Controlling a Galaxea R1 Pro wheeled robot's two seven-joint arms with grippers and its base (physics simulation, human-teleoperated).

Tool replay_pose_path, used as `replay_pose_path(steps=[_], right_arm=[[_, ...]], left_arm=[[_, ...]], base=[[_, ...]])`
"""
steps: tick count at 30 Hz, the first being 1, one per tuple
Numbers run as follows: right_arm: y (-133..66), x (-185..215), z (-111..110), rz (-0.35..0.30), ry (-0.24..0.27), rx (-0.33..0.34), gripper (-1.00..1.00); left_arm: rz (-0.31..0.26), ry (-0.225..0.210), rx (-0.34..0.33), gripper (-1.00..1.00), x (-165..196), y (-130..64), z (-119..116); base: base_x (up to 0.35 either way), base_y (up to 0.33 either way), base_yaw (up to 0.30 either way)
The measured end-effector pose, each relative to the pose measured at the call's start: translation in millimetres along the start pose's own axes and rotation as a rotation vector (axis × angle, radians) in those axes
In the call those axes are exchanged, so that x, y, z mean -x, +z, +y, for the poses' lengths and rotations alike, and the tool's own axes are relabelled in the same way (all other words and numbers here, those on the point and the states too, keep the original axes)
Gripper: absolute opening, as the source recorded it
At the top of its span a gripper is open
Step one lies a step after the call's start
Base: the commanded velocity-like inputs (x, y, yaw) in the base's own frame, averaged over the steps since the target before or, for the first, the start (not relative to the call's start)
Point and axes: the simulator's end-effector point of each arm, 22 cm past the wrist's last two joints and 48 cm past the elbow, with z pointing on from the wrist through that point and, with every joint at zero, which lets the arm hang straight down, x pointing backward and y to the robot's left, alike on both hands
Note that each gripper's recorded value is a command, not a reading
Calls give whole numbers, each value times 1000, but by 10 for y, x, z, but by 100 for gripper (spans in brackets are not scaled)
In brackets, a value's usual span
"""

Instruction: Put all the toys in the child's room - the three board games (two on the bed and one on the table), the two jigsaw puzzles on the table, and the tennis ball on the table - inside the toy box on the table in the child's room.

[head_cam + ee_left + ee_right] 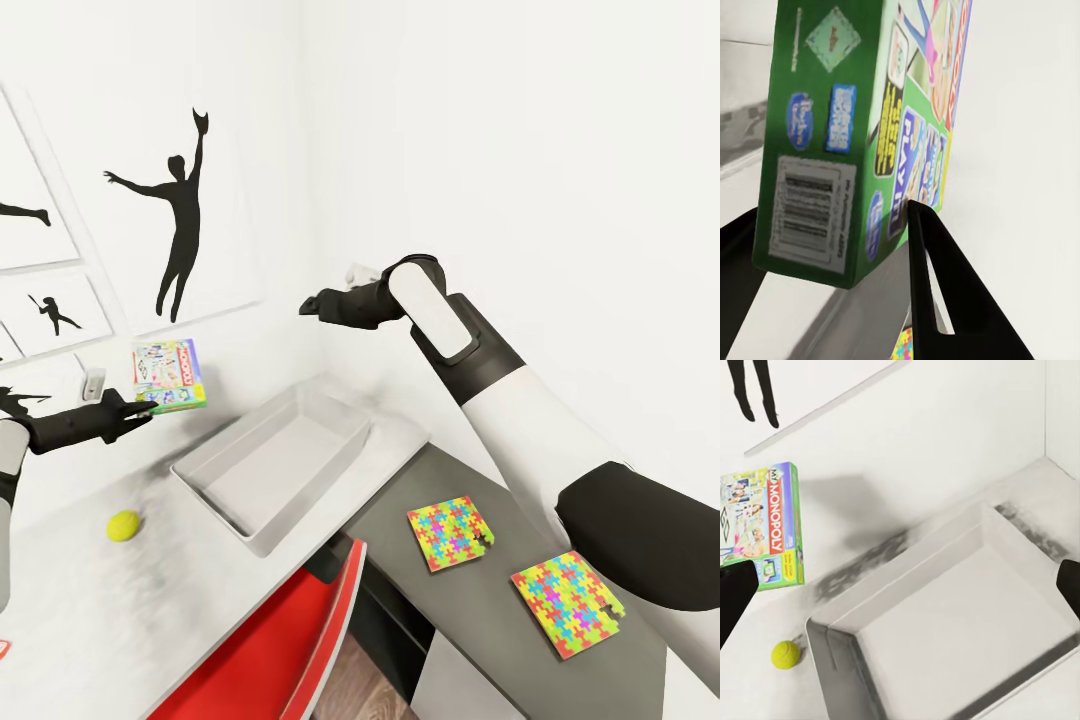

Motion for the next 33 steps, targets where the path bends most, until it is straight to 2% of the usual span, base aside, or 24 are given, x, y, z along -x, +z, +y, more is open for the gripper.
replay_pose_path(steps=[17, 24, 33], right_arm=[[-3, 3, 5, -1, 0, 1, 100], [-3, 5, 4, -2, 0, 1, 100], [-2, 4, 4, -2, 0, 0, 100]], left_arm=[[-1, 1, 6, -100, 6, -12, 18], [-5, 5, 56, -100, 16, -17, 132], [-7, 4, 67, -100, 20, -19, 157]], base=[[0, 0, 0], [0, 0, 0], [0, 0, 0]])
